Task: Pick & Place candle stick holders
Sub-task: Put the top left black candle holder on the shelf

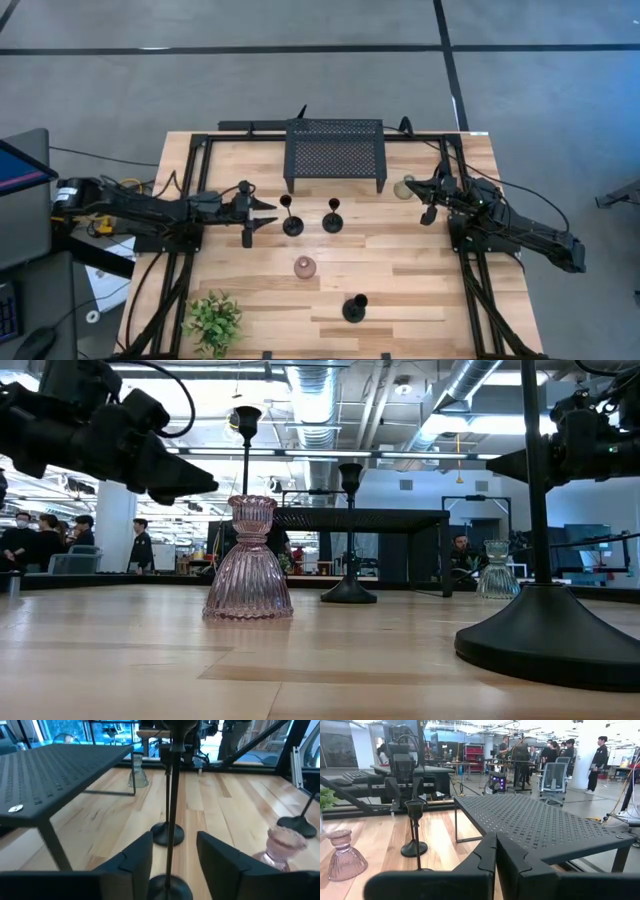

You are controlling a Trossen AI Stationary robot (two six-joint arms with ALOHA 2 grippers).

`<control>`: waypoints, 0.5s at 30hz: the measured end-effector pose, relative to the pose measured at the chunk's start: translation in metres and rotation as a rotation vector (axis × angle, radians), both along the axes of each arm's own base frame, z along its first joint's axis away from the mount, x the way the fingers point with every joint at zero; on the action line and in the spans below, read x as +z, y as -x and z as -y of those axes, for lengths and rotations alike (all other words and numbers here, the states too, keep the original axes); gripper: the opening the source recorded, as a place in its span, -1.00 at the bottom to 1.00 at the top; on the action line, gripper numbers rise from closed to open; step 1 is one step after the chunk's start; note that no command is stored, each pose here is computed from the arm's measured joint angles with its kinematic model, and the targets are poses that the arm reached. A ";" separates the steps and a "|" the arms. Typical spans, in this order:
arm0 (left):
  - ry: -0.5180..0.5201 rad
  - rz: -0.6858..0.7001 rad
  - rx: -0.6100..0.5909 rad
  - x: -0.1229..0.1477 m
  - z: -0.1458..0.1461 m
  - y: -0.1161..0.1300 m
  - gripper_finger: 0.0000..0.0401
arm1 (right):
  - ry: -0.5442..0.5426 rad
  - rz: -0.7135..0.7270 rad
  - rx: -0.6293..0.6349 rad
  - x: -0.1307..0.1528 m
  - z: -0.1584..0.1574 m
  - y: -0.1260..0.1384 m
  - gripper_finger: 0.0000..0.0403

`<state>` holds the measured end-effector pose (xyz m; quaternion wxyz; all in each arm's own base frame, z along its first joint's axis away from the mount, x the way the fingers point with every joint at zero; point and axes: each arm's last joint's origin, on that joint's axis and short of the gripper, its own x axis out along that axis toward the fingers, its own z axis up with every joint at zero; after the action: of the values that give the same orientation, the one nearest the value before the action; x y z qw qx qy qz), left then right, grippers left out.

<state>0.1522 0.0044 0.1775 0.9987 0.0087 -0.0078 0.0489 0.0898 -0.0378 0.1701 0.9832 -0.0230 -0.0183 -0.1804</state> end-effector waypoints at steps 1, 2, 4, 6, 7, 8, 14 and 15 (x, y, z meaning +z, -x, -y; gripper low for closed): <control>0.000 0.000 0.000 -0.001 0.000 -0.002 -0.17 | 0.000 0.000 0.000 0.000 0.000 0.000 -1.00; 0.000 0.004 0.000 -0.002 0.000 -0.005 -0.15 | 0.000 0.001 0.000 0.000 0.000 0.000 -1.00; 0.000 0.025 0.000 -0.003 0.000 -0.009 -0.11 | 0.000 0.001 0.000 0.000 0.000 0.000 -1.00; 0.000 0.043 0.000 -0.003 0.000 -0.012 -0.10 | 0.000 0.002 0.000 0.000 0.000 0.000 -1.00; 0.000 0.050 0.000 -0.004 0.000 -0.013 -0.09 | 0.000 0.002 0.000 0.000 0.000 0.000 -1.00; 0.000 0.051 0.000 -0.005 0.000 -0.015 -0.09 | 0.001 0.003 0.000 0.000 0.000 0.000 -1.00; -0.001 0.028 0.000 -0.001 0.000 -0.033 -0.13 | 0.001 0.003 0.000 0.000 0.000 0.000 -1.00; -0.003 0.024 0.000 0.000 0.000 -0.036 -0.13 | 0.001 0.003 0.000 0.000 0.000 0.000 -1.00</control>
<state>0.1885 0.0048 0.1779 0.9986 0.0095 -0.0197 0.0490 0.0898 -0.0378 0.1704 0.9831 -0.0231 -0.0201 -0.1805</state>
